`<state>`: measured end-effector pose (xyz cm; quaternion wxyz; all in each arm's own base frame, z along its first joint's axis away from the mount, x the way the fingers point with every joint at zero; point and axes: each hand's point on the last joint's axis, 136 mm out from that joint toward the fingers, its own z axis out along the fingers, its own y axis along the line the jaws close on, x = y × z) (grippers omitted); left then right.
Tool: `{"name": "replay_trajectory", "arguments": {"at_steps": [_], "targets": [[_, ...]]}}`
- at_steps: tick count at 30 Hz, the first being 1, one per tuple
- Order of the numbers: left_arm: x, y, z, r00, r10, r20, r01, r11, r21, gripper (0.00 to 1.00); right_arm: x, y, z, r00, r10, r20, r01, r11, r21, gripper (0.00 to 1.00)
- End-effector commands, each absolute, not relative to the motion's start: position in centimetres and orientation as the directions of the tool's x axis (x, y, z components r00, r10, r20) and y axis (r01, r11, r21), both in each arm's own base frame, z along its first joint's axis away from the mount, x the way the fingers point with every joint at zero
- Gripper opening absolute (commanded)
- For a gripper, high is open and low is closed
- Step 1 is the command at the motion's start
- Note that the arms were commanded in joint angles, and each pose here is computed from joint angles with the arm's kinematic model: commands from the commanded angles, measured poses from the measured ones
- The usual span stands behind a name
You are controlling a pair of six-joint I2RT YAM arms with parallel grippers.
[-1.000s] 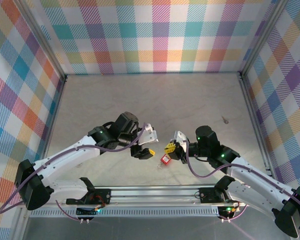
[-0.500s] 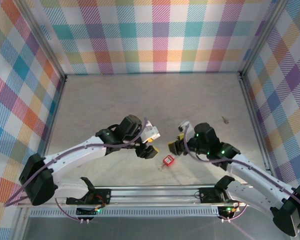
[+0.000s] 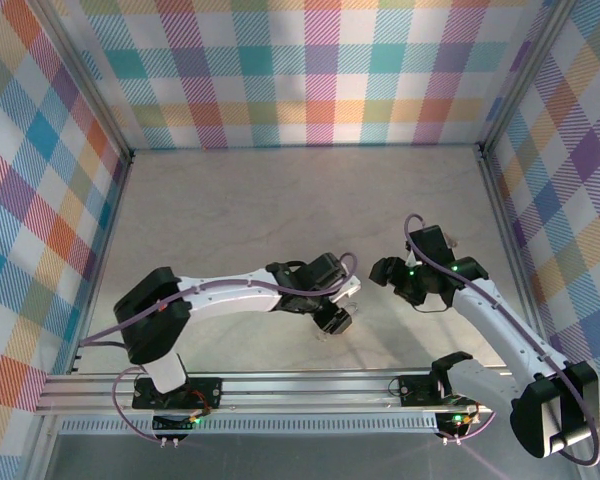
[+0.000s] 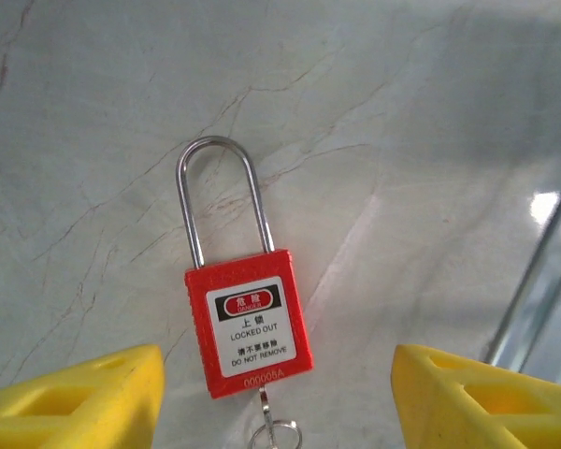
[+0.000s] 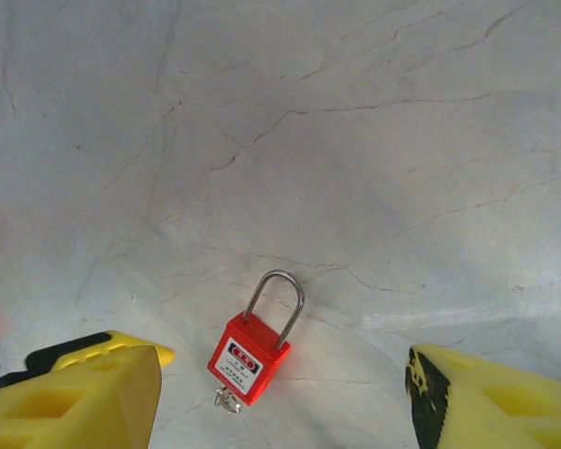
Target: Unlock with the key
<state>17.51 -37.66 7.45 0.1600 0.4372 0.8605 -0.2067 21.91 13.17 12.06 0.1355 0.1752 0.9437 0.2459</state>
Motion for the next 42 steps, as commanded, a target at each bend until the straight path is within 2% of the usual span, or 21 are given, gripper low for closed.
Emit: {"name": "replay_trajectory", "arguments": {"at_steps": [1, 8, 23, 30, 36, 42], "targets": [[17.8, -37.1, 6.2, -0.631, 0.682, -0.369, 0.766, 0.624, -0.156, 0.63, 21.4, 13.3, 12.5, -0.894, 0.433, -0.115, 0.313, 0.787, 0.532, 0.71], [18.3, -36.2, 4.5, -0.683, 0.668, -0.296, 0.715, 0.693, -0.087, 0.63, 21.1, 13.1, 12.3, -0.89, 0.441, -0.115, 0.316, 0.779, 0.541, 0.72], [17.0, -36.6, 2.0, -0.701, 0.679, -0.219, 0.71, 0.694, -0.118, 0.58, 21.1, 12.9, 11.5, -0.887, 0.45, -0.108, 0.325, 0.772, 0.546, 0.72], [17.6, -37.1, 4.8, -0.717, 0.64, -0.277, 0.688, 0.714, -0.129, 0.64, 20.9, 12.9, 11.4, -0.89, 0.443, -0.107, 0.32, 0.775, 0.545, 0.72], [17.4, -37.6, 6.0, -0.739, 0.607, -0.293, 0.665, 0.727, -0.172, 0.65, 20.8, 12.9, 11.2, -0.892, 0.441, -0.103, 0.32, 0.774, 0.546, 0.73], [17.0, -37.4, 5.0, -0.748, 0.616, -0.247, 0.659, 0.734, -0.165, 0.64, 20.6, 12.9, 10.9, -0.892, 0.44, -0.101, 0.32, 0.775, 0.545, 0.73]]}}
